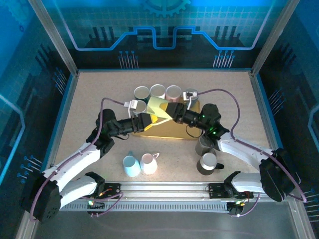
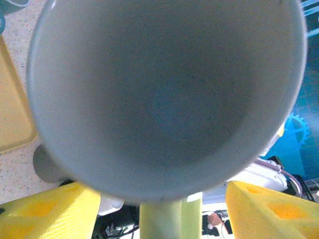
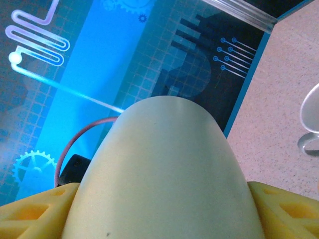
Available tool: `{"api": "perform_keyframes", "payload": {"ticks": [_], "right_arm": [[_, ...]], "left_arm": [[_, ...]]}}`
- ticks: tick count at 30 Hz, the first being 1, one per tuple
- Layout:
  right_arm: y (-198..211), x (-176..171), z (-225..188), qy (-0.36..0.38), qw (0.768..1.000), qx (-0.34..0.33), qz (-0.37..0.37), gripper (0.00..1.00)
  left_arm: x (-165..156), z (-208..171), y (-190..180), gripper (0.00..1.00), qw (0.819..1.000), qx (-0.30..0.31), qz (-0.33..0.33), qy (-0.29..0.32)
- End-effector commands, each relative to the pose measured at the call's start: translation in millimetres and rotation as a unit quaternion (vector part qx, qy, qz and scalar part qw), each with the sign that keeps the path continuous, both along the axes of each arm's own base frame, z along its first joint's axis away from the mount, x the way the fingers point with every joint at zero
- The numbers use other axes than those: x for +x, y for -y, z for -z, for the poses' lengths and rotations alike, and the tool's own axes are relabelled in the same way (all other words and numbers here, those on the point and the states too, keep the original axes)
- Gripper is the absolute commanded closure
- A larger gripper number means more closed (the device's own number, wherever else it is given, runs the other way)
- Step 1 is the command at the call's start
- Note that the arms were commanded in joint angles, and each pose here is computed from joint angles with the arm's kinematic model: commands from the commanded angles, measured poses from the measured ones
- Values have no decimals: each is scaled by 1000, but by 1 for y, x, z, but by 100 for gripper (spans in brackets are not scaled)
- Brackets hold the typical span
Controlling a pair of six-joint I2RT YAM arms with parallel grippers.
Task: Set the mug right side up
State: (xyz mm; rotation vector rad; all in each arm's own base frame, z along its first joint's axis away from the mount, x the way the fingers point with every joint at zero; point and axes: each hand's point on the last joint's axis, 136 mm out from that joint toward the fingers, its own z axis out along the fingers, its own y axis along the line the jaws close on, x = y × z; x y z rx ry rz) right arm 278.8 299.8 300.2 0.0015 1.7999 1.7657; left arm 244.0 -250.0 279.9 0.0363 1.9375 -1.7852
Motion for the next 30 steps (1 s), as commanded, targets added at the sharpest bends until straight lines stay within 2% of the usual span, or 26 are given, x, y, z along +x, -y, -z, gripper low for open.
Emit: {"api": "perform_keyframes", "payload": {"ticks": [1,11,13,14,19,23,26,28,30], "right_arm": [[-2,-14,-35,62,997,51,-18,61],[-2,-24,-13,46,997,48,-25,63],[-2,-24,-11,44,998,47,-25,56],[-2,-25,-12,46,997,48,-26,49],[-3,-29,-16,62,997,24,-33,20],[4,-31,-15,75,997,-26,-12,0],[16,-28,-9,81,991,-107,19,0],[31,-26,-3,87,978,-183,52,0],[49,-23,-5,96,964,-230,94,0]], "left_arm": [[-3,-18,1,39,999,-8,7,44],[-7,-27,1,87,998,-18,15,63],[-10,-30,2,96,997,-23,23,70],[-11,-32,2,100,997,-24,25,73],[-18,-32,-3,100,996,0,19,83],[-27,-30,-14,100,991,67,-4,115],[-30,-29,-27,100,981,123,-33,145],[-31,-25,-35,100,971,167,-50,165],[-30,-21,-41,100,958,213,-60,183]]}}
